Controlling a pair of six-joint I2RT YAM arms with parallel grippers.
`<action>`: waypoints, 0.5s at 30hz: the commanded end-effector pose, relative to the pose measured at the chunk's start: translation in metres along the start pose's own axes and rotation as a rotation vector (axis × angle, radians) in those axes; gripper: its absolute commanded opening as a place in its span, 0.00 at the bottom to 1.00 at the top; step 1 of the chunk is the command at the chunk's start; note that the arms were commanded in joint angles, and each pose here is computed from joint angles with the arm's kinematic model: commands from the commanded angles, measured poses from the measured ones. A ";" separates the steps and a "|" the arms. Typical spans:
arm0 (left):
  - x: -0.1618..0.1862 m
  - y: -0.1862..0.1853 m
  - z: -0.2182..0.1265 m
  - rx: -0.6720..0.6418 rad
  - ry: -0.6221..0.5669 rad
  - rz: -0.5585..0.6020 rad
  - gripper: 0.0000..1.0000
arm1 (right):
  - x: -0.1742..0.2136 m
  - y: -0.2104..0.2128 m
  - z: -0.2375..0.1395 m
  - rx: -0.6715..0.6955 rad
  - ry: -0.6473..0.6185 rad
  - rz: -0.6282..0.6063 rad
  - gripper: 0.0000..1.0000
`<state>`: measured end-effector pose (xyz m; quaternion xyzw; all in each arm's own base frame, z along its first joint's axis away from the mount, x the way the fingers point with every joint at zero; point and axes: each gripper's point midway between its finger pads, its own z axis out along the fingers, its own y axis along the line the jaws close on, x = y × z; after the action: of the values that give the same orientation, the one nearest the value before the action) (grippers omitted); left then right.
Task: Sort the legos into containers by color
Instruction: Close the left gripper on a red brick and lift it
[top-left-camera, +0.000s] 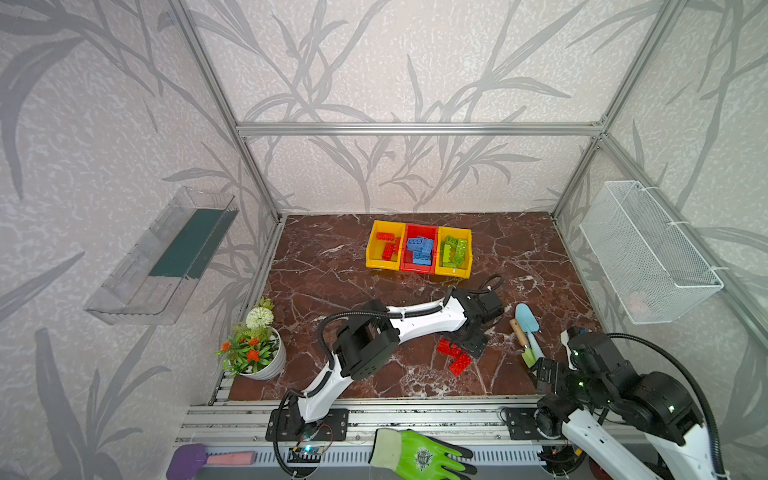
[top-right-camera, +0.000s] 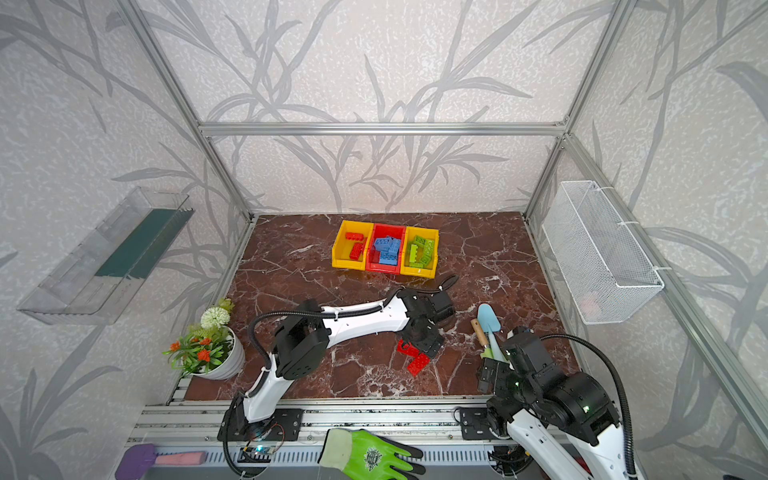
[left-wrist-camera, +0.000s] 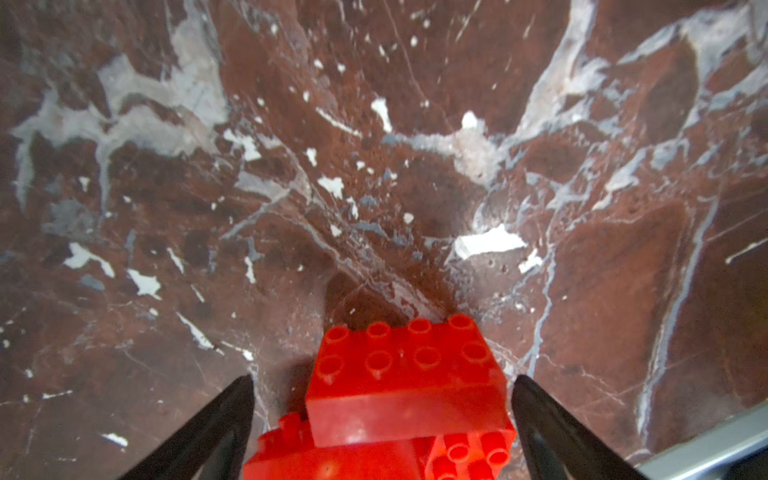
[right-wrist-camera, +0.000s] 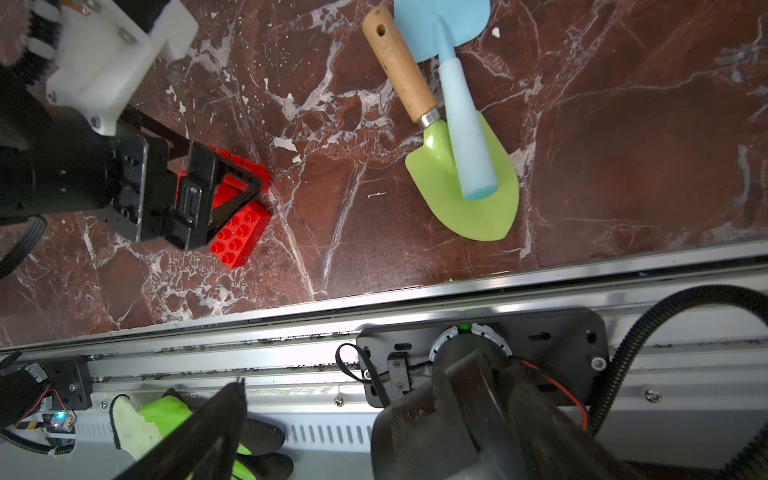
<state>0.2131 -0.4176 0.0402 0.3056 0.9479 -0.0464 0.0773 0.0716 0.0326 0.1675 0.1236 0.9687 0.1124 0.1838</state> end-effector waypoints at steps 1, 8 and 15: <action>-0.005 0.003 0.003 -0.027 0.000 -0.006 0.94 | -0.001 -0.003 -0.006 0.017 -0.005 -0.003 0.99; 0.001 0.003 0.017 -0.014 0.044 -0.026 0.86 | 0.000 -0.006 -0.007 0.027 -0.006 0.005 0.99; 0.002 0.006 0.022 -0.008 0.057 -0.061 0.72 | -0.001 -0.004 -0.005 0.027 0.000 0.003 0.99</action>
<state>0.2170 -0.4196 0.0238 0.2885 0.9545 -0.0431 0.0620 0.0705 0.0314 0.1692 0.1241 0.9689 0.1103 0.1833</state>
